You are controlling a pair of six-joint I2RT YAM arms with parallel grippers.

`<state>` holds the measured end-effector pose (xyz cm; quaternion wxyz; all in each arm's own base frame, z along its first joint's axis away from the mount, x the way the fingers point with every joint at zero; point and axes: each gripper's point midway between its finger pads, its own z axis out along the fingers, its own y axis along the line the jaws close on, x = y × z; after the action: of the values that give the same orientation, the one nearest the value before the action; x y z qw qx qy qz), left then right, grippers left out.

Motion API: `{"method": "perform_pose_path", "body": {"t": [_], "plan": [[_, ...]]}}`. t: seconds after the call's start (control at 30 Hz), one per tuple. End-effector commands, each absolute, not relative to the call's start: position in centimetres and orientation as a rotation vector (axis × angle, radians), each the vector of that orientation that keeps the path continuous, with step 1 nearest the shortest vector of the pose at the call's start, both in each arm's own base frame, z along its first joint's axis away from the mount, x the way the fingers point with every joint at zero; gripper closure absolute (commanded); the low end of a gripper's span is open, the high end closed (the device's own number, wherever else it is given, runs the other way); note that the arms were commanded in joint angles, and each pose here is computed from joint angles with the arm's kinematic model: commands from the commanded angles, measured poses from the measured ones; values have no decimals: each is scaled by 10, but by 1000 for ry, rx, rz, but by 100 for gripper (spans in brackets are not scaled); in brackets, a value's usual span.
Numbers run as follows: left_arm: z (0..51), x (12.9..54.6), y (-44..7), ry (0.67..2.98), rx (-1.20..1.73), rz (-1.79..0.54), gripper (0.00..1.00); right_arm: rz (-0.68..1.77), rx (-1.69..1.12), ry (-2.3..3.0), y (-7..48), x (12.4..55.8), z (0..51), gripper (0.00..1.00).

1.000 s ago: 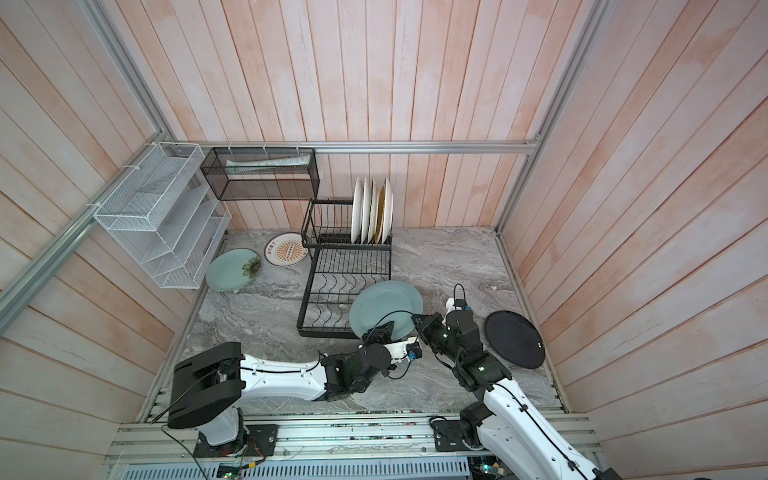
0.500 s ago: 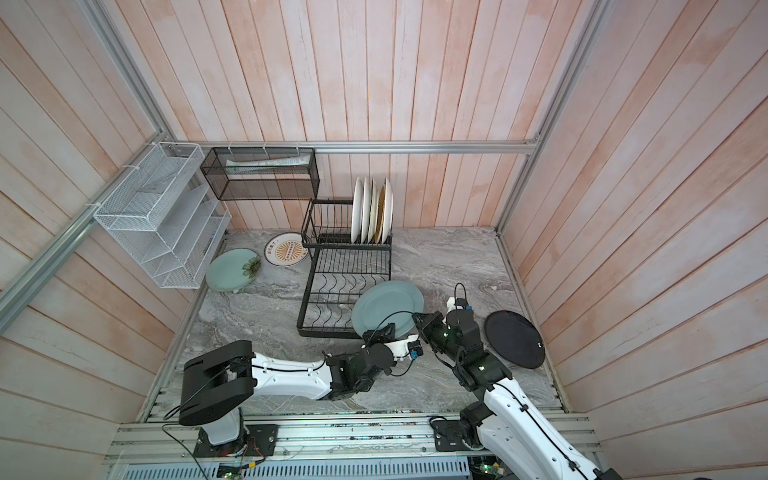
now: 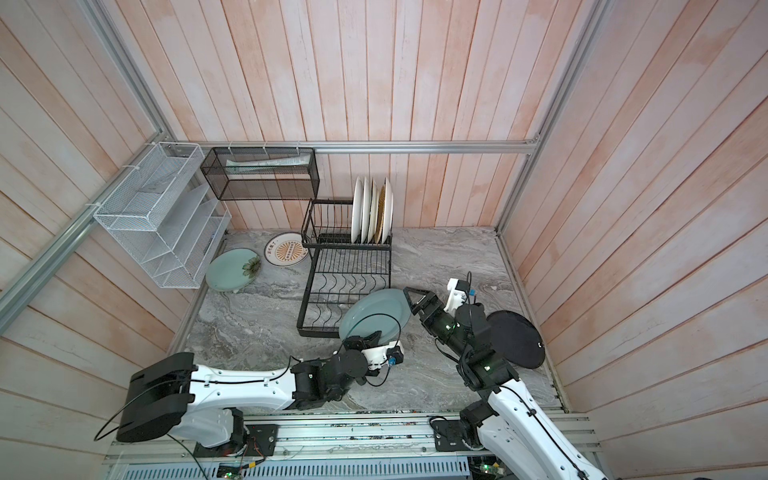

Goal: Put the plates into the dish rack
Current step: 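Carry the teal plate with the left gripper toward the rack while the right gripper withdraws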

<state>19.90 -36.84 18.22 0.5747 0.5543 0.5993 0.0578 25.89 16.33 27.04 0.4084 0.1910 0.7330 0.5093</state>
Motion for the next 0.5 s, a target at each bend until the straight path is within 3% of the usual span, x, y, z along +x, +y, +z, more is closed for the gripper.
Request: {"method": "perform_pose_path", "body": {"t": [0.0,0.27,0.47], "plan": [[211,180,-363,1422,1252,-35,100,1192,339,1720,154,257,316,2],[248,133,-331,1494,1282,-359,100,1085,231,1667,145,251,334,2],[308,110,-301,1434,1183,-574,100,1077,178,1647,145,244,331,2]]}}
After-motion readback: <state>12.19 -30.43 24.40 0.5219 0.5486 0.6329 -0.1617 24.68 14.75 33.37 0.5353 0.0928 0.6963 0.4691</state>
